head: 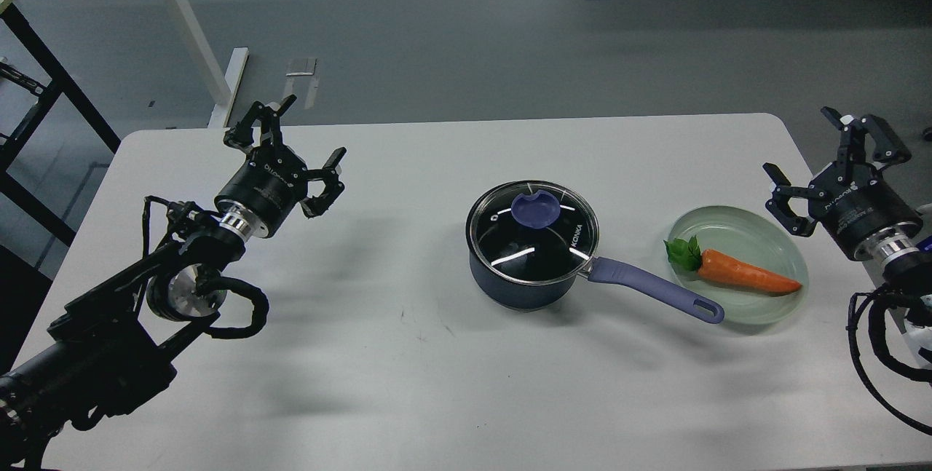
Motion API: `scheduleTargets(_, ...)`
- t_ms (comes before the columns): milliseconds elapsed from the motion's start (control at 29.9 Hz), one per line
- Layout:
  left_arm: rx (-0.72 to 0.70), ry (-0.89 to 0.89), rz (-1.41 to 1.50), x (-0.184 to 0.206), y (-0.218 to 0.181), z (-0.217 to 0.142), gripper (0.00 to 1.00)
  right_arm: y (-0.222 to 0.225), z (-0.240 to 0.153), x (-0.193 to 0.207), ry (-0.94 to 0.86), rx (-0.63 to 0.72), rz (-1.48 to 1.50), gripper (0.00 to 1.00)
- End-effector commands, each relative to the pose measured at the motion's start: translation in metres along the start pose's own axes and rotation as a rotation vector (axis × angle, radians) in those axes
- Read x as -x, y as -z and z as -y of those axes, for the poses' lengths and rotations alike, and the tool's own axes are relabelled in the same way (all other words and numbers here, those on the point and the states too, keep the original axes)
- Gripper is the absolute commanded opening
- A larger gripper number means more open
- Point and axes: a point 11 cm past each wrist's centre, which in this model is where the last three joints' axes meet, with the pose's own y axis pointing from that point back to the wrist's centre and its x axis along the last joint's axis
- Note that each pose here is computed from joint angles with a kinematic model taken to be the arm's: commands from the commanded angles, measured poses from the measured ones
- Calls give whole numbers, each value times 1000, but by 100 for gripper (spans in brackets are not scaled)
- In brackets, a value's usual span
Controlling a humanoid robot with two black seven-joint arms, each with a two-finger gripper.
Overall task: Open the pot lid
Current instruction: 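Raise the left gripper and move the right gripper toward the purple pot handle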
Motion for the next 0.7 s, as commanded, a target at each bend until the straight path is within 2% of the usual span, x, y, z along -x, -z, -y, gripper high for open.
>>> scheduleTargets(0, 7, -5, 9, -3, -4, -1, 99, -5, 1, 3, 5, 5, 8, 100)
scheduleTargets(134, 3, -16, 25, -8, -9, -4, 99, -10, 3, 3, 1, 11, 10, 100)
scheduleTargets(368, 14, -60, 187, -33, -58, -7, 99, 4, 5, 6, 40, 11, -73, 100)
scheduleTargets(502, 23, -75, 201, -37, -65, -5, 99, 15, 5, 8, 65, 9, -129, 100)
scheduleTargets(535, 44, -86, 229, -40, -78, 4, 99, 52, 4, 24, 169, 9, -335, 100)
scheduleTargets(669, 36, -40, 269, -28, -78, 11, 99, 93, -8, 56, 335, 21, -658, 100)
